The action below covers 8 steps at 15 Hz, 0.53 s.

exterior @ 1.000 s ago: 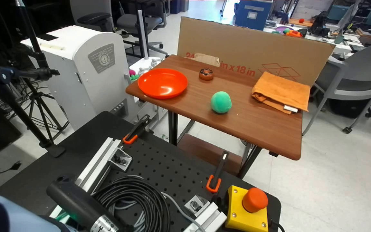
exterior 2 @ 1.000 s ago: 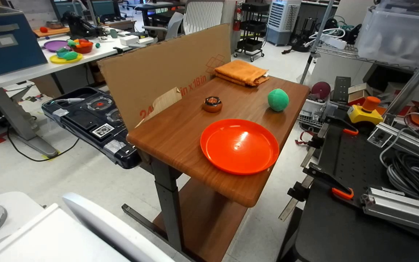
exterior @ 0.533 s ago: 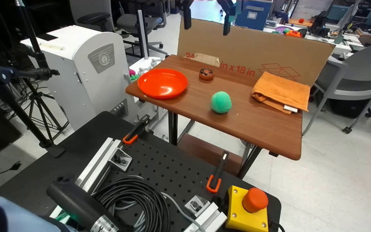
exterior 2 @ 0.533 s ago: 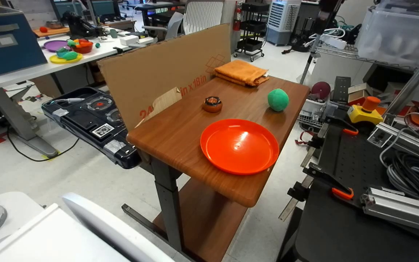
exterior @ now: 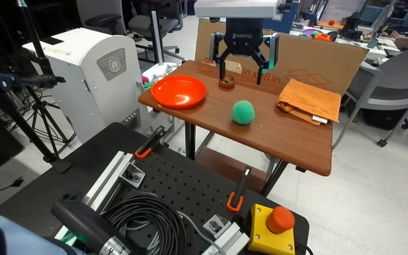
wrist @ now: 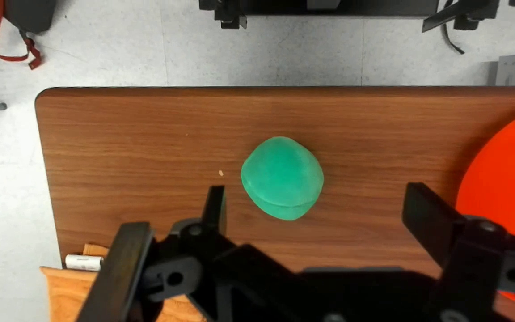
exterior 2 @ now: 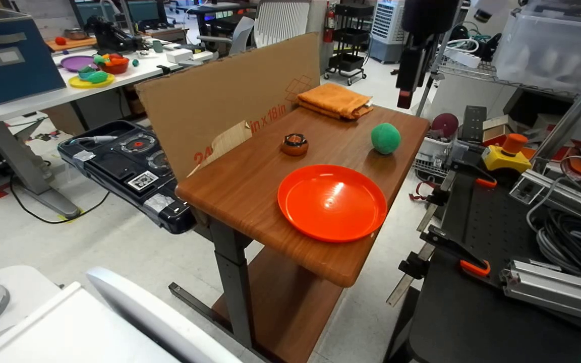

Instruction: Put the green plushie on the orange plate

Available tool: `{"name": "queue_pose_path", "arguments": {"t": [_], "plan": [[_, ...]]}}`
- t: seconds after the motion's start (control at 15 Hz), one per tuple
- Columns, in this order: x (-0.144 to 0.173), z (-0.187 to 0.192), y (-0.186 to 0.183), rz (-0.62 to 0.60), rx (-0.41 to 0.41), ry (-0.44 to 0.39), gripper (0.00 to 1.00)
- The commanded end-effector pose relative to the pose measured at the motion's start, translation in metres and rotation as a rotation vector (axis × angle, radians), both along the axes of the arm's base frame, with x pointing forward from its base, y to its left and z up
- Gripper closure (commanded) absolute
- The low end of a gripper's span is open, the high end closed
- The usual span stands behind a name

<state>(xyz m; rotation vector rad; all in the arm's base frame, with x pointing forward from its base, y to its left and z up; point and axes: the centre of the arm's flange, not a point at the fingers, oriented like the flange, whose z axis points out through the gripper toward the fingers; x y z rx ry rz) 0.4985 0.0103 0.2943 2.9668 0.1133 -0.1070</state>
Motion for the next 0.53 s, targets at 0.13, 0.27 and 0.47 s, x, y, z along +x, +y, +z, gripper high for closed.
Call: {"name": "queue_pose_path", "arguments": {"t": [0.13,0.27,0.47], "plan": [[0.048,-0.047,-0.014,-0.018,-0.029,0.070,0.00],[0.052,-0.061,-0.017,-0.021,-0.036,0.102,0.00],[0.056,-0.083,-0.018,-0.023,-0.046,0.144,0.00]]}}
